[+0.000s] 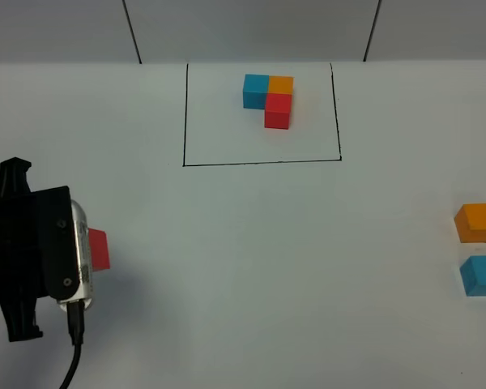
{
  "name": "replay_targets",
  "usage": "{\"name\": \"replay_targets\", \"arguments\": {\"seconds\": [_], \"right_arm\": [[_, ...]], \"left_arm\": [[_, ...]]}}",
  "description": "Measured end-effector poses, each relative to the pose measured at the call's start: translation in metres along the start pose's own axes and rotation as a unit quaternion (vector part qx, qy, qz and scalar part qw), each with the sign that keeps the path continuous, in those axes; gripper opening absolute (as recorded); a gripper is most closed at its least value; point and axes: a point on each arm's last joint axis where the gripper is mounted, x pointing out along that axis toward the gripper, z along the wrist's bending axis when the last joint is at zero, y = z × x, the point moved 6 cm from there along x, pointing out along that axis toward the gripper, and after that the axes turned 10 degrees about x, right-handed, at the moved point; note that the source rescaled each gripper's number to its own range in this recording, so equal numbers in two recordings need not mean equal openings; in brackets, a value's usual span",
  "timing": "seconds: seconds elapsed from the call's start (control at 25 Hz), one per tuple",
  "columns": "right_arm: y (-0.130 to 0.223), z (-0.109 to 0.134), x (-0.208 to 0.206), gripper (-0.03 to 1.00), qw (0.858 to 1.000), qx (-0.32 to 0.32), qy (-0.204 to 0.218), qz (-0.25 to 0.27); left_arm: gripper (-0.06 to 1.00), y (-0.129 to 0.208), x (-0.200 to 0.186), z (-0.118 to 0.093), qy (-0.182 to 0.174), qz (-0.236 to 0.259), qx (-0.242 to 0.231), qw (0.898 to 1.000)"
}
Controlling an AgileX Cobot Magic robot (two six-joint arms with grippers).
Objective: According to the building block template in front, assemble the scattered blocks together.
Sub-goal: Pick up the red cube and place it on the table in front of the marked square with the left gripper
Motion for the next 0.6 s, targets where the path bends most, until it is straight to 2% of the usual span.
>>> {"name": "replay_targets", "arguments": {"seconds": [0.24,0.6], "right_arm": [[0.0,0.0,0.0,0.0,1.0,0.0,0.0,0.0],[0.0,0.0,0.0,0.0,1.0,0.0,0.0,0.0]], "left_arm": [[0.54,-0.028,0.01,0.021,0.001,-0.025,0.017,1.0],[0.54,-0.081,0.055,0.055,0.044,-0.043,0.058,0.996]]}}
